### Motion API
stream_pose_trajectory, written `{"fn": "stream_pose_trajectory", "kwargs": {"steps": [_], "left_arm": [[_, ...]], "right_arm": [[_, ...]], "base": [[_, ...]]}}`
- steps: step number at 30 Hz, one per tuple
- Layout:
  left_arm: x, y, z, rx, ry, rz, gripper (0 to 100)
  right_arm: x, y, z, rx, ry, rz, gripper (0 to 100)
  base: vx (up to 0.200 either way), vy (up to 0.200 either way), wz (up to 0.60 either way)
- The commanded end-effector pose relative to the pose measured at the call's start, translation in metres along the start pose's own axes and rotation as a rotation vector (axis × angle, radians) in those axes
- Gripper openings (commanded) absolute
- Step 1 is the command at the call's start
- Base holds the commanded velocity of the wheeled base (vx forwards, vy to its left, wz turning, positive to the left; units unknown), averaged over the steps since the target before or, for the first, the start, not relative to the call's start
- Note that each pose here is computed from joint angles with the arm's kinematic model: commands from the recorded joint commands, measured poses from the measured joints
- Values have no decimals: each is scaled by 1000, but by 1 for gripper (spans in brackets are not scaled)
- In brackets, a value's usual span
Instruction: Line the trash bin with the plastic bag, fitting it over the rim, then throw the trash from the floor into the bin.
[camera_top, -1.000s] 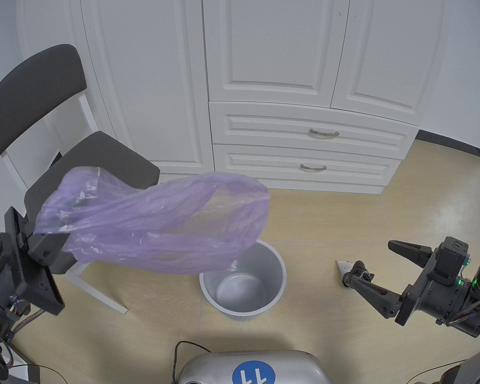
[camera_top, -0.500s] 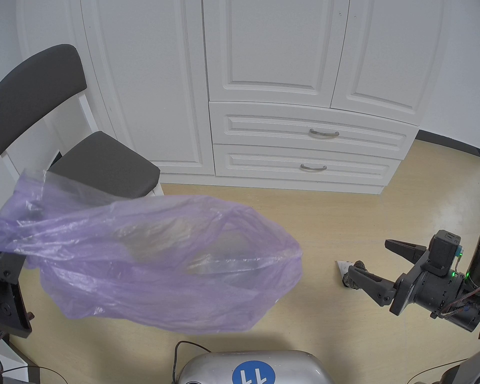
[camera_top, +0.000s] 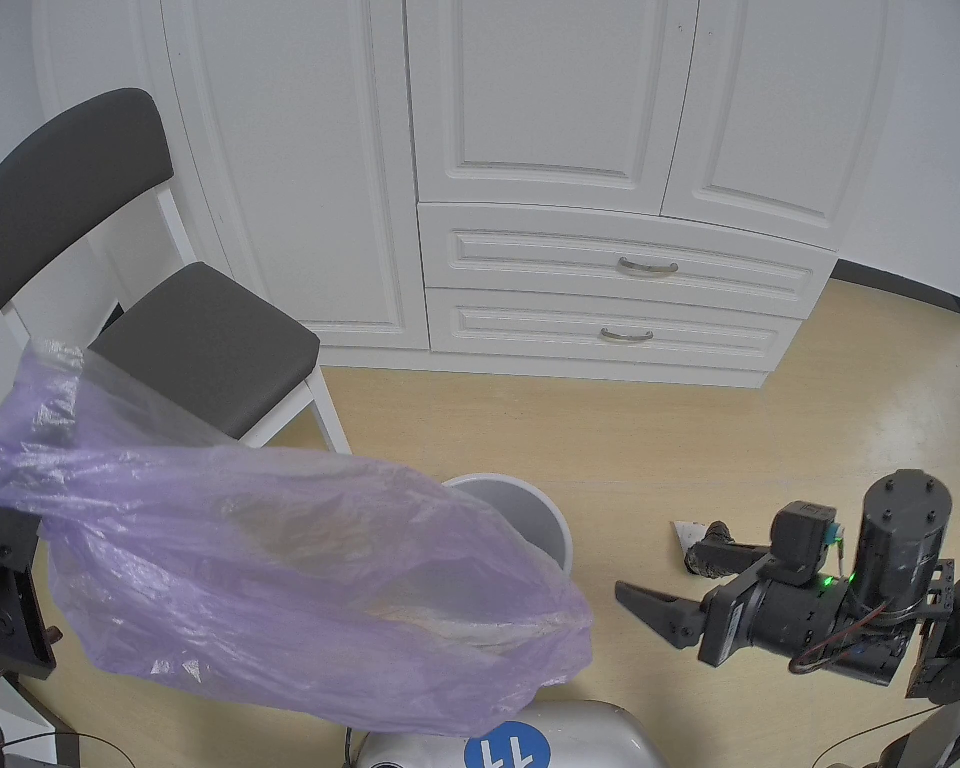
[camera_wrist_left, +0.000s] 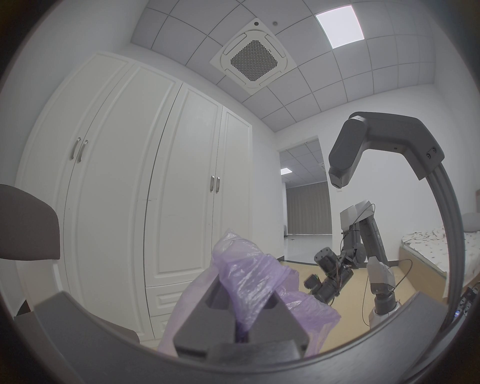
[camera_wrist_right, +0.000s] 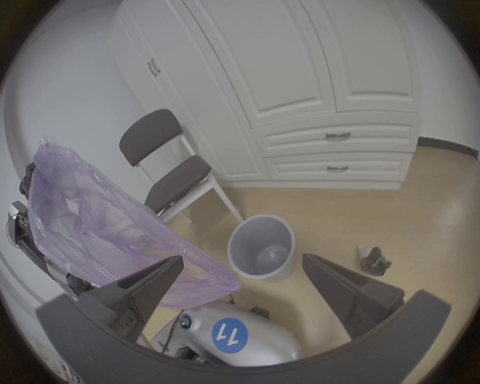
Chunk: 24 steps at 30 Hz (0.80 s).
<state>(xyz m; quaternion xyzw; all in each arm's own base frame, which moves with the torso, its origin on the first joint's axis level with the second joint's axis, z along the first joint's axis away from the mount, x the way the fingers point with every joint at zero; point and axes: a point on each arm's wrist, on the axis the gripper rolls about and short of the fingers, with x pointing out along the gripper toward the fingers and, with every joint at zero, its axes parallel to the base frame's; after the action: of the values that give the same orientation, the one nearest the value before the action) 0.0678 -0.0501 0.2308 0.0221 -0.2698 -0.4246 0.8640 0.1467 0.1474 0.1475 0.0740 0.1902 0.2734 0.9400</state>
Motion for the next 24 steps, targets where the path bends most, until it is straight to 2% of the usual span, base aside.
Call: {"fn": "stream_pose_trajectory", "kwargs": {"steps": [1,10,15,20,23,24], "left_arm": [[1,0,2,2,-9,1,0],[4,2,-4,-11,20,0,0],[3,1,-1,-5,7,5,0],[2,1,-1,1,4,3,0],[-1,0,4,18,-22,1,0],[-1,0,4,18,-22,1,0]], "right_arm": [[15,11,-17,-10,94,35,100],[0,30,-27,-28,136,176,100],[-14,53,-28,-81,128,307,100],[-15,58,-34,-140,152,337,100],[-9,63,-57,-191,243,349,100],[-9,63,-57,-192,246,348,100]], "base": [[0,0,0],[0,0,0],[0,0,0],[0,0,0],[0,0,0],[0,0,0]]}}
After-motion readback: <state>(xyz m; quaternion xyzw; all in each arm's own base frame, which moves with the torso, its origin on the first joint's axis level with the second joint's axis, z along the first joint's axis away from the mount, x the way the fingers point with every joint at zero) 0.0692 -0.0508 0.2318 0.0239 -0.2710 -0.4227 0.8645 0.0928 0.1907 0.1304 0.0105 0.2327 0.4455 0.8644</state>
